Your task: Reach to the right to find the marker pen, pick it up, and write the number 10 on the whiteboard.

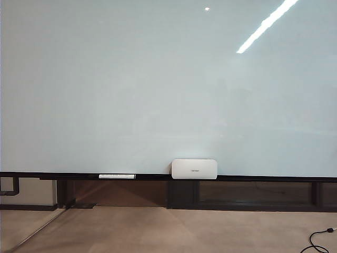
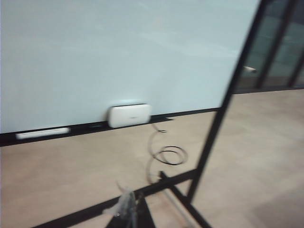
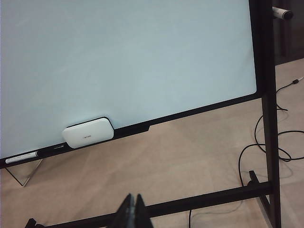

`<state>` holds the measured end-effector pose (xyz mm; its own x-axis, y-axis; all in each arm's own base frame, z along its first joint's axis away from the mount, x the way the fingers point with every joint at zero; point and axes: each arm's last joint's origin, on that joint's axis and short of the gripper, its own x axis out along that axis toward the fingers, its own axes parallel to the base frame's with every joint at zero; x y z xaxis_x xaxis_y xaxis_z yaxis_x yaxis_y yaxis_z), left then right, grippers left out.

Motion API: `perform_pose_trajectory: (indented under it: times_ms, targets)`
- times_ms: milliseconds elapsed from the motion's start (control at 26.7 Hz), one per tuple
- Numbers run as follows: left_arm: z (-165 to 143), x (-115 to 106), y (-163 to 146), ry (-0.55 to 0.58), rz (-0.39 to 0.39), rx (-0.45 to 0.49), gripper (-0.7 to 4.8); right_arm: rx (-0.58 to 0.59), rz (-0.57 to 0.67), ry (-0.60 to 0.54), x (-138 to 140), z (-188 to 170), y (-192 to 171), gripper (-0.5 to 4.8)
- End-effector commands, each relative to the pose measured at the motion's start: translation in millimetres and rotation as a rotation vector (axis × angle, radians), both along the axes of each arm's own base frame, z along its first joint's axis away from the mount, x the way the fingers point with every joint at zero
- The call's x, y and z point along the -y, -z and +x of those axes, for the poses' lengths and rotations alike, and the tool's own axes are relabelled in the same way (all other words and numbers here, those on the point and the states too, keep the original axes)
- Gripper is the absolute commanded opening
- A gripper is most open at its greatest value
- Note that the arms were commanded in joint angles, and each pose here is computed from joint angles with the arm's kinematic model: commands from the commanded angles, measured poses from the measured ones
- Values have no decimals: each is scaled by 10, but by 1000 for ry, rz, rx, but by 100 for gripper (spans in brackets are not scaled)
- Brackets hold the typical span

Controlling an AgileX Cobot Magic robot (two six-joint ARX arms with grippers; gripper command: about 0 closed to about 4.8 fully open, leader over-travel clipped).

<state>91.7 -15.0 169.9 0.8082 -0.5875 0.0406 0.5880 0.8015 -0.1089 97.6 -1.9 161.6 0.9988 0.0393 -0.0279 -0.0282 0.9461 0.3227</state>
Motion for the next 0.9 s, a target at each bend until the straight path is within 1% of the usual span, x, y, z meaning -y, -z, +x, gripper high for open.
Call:
perform_pose_trajectory:
  times_ms: [37, 112, 187, 262, 375, 450, 562, 712, 787, 899]
  targets:
    - [-16, 20, -1, 87, -28, -30, -6, 36, -22, 7, 2, 0, -38, 4]
    - [-22, 29, 28, 126, -62, -90, -6, 89, -23, 25, 6, -2, -89, 4]
    - [-27, 45, 33, 152, -76, -110, -6, 118, -19, 23, 5, -4, -118, 4]
    - [-33, 75, 27, 181, -79, -109, -6, 134, -8, 16, 3, -6, -135, 4]
    - [-41, 135, -17, 196, -121, -96, -6, 162, 28, 12, 3, -12, -174, 4]
    - [-43, 172, -31, 175, -134, -85, -6, 177, 33, 10, 2, -22, -219, 4]
    - [-52, 244, -29, 150, -119, -69, -6, 201, 17, 10, 1, -47, -321, 33]
    - [-47, 328, 8, 191, -100, -116, -6, 249, -58, 17, -1, -95, -544, 32]
    - [-36, 362, 8, 218, -97, -130, -6, 256, -49, 18, -1, -103, -651, 32]
    - [-4, 389, -71, 234, -104, -121, -6, 285, -52, 35, 5, -83, -796, 32]
